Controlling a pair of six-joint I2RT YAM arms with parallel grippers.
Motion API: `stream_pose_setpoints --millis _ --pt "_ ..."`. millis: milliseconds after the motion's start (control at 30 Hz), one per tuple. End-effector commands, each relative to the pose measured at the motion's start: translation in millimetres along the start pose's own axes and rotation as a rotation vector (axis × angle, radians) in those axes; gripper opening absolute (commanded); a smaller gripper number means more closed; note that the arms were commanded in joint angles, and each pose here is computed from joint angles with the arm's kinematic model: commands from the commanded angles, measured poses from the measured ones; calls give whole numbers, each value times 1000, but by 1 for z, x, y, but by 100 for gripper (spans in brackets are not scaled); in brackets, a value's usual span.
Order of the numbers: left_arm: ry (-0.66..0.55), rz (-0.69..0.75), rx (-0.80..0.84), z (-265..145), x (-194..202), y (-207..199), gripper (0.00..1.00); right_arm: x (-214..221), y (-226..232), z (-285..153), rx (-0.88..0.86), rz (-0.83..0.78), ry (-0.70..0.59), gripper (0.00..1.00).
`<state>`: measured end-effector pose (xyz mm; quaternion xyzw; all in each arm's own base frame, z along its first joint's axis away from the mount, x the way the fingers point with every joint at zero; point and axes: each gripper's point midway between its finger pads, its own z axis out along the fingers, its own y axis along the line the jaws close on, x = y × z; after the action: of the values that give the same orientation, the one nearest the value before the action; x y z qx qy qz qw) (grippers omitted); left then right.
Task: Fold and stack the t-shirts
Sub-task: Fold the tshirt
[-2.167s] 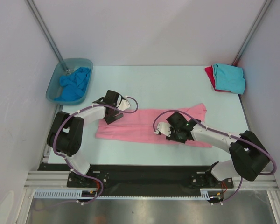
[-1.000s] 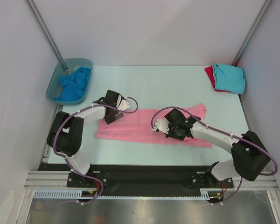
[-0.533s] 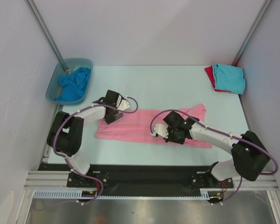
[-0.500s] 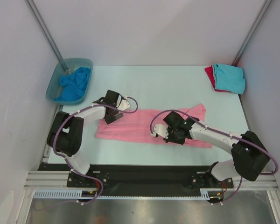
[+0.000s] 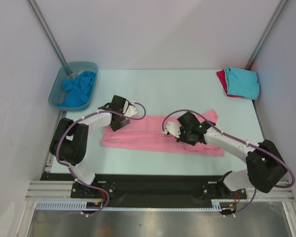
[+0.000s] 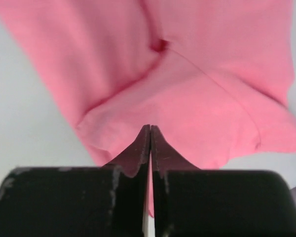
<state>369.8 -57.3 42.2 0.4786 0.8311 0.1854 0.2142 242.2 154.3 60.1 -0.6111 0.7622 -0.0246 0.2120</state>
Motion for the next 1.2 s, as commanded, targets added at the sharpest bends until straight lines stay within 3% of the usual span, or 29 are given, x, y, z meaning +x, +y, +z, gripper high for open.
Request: stream_pose_setpoints --millis 0,233,600,1167 --pt "-20 -16 -38 -4 -7 9 83 -24 -71 -21 236 118 -117 0" --pt "-35 -42 -104 -7 -10 25 83 15 -131 8 320 280 -49 0" --pt "-116 -107 -207 -12 -19 59 85 74 -160 63 308 387 58 0" --pt "-94 -134 -218 22 -20 71 85 58 -183 23 341 428 -43 0"
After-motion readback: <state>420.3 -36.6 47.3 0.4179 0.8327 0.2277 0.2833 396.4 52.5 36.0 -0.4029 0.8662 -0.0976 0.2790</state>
